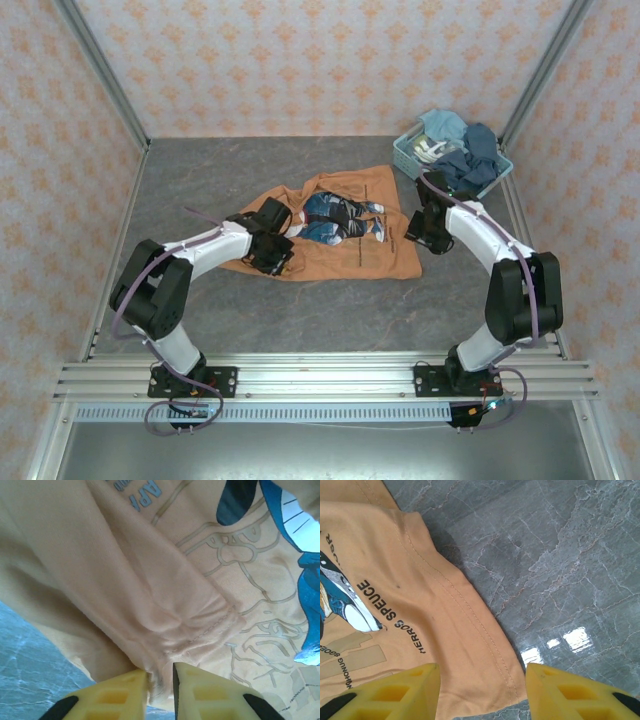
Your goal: Fold and stack the t-shirts
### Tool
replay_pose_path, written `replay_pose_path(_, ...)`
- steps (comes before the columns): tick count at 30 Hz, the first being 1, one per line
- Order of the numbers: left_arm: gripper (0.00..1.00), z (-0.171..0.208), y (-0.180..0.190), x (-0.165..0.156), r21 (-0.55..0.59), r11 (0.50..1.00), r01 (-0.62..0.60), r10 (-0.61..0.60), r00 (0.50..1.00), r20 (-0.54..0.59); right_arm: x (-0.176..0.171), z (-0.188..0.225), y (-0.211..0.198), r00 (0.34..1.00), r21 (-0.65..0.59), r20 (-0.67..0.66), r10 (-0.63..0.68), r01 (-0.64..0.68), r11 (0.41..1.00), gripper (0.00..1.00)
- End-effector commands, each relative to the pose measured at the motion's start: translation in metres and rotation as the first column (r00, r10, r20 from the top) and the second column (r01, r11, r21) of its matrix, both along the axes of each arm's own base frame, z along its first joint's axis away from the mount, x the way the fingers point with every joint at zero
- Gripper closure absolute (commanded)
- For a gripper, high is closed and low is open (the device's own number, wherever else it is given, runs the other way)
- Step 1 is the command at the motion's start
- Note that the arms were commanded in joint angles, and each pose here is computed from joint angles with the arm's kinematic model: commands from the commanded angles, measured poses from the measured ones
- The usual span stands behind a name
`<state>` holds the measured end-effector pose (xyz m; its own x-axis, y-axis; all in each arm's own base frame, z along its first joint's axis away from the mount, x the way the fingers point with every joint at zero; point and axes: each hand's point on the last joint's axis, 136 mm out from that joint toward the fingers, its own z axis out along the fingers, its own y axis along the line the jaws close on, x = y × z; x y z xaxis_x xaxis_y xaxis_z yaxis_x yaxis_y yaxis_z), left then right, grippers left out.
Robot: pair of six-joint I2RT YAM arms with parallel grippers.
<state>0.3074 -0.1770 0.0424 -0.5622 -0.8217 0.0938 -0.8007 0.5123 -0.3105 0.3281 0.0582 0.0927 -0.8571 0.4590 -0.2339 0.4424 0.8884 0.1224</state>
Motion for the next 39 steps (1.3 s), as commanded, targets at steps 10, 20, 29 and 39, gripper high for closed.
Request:
replay_pose_path(10,1.0,0.026,0.015,0.002,0.035,0.999,-0.009,0.007,0.999,0.041,-0.03,0.003,-0.014,0.996,-0.03,0.001,-0.086,0.086,0.996,0.52)
replay_pose_path(20,1.0,0.053,0.059,-0.04,0.057,0.998,0.013,-0.015,0.999,0.035,-0.047,0.001,-0.016,0.995,-0.016,-0.008,-0.104,0.104,0.994,0.52)
replay_pose_path(29,1.0,0.02,0.078,-0.117,0.067,0.994,0.09,-0.08,0.987,-0.141,-0.05,-0.008,-0.012,0.994,-0.002,-0.049,-0.096,0.096,0.995,0.52)
replay_pose_path(39,0.43,0.005,0.092,-0.143,0.107,0.989,0.105,-0.086,0.982,-0.169,-0.051,-0.01,-0.009,0.995,0.002,-0.073,-0.072,0.072,0.997,0.52)
